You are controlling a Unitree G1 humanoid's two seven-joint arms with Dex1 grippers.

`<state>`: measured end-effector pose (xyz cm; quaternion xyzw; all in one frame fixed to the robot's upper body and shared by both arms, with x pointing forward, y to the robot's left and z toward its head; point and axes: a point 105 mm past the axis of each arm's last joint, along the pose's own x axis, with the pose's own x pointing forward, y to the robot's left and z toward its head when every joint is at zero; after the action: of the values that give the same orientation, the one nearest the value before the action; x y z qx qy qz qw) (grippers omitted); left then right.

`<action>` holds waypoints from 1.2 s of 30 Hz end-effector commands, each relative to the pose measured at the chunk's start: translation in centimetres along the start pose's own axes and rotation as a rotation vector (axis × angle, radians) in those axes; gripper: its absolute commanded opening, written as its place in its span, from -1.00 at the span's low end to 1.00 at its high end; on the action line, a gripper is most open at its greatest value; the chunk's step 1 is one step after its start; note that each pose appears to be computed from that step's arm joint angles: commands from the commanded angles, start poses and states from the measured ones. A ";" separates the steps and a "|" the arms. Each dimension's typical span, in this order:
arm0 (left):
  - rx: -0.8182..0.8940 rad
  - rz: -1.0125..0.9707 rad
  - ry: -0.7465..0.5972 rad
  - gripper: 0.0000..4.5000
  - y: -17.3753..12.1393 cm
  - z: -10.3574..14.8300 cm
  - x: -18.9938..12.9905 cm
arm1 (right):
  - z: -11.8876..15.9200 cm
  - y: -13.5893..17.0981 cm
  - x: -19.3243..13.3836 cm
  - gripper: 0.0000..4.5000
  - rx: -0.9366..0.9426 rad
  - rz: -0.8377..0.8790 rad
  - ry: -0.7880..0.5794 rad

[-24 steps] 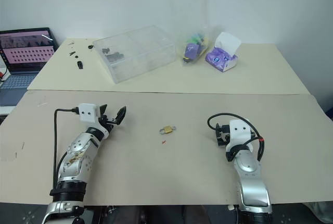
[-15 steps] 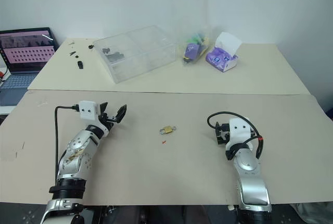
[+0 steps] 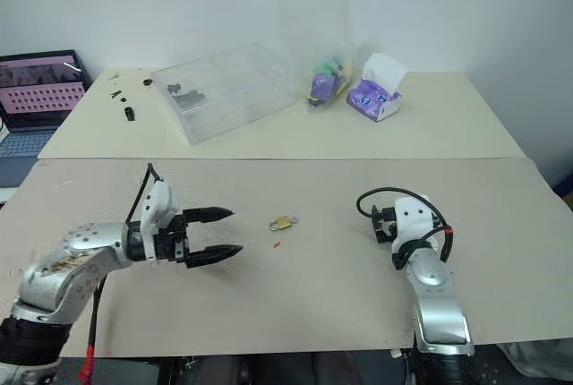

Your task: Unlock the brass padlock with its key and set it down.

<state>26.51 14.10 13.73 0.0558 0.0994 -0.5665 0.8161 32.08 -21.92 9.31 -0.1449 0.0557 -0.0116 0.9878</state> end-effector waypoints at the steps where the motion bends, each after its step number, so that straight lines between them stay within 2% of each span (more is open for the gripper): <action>1: 0.050 -0.006 0.029 0.98 1.1 -0.4 0.0 | 1.4 -1.5 0.1 1.00 -0.016 -0.007 -0.059; 5: 0.127 -0.030 0.078 0.98 1.6 -1.7 1.0 | 1.9 -1.8 0.1 1.00 -0.017 -0.005 -0.072; 9: 0.161 -0.039 0.064 0.98 1.6 -3.2 3.2 | 2.7 -1.6 -0.5 1.00 -0.016 -0.013 -0.098; 12: 0.163 -0.066 0.045 0.98 1.3 -3.0 3.7 | 3.0 -1.7 -1.3 1.00 -0.010 -0.019 -0.108; 14: 0.169 -0.071 0.035 0.98 1.5 -2.5 3.7 | 3.7 -0.7 -2.0 1.00 0.009 0.042 -0.134; 17: 0.178 -0.070 0.026 0.98 2.1 -1.6 3.7 | 5.2 2.3 -3.3 1.00 0.037 0.281 -0.196; 19: 0.178 -0.069 0.018 0.98 2.5 -1.1 3.8 | 6.1 6.3 -5.6 1.00 0.055 0.654 -0.213; 21: 0.172 -0.081 0.012 0.98 2.5 -0.8 3.9 | 5.9 9.0 -8.2 1.00 0.036 0.993 -0.188; 23: 0.169 -0.092 0.014 0.98 2.5 -0.7 4.0 | 5.0 9.7 -8.8 1.00 -0.032 1.170 -0.134; 29: 0.166 -0.098 0.029 0.98 2.8 -0.8 3.9 | 4.3 9.5 -7.6 1.00 -0.253 1.355 -0.079; 36: 0.183 -0.061 0.058 0.98 3.2 -1.9 3.4 | 4.3 8.6 -6.7 1.00 -0.301 1.356 -0.081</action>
<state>30.21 12.10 10.38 0.1242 0.0914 -0.6047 0.7814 25.78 -11.94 10.70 -0.1953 0.1173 0.6224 0.7488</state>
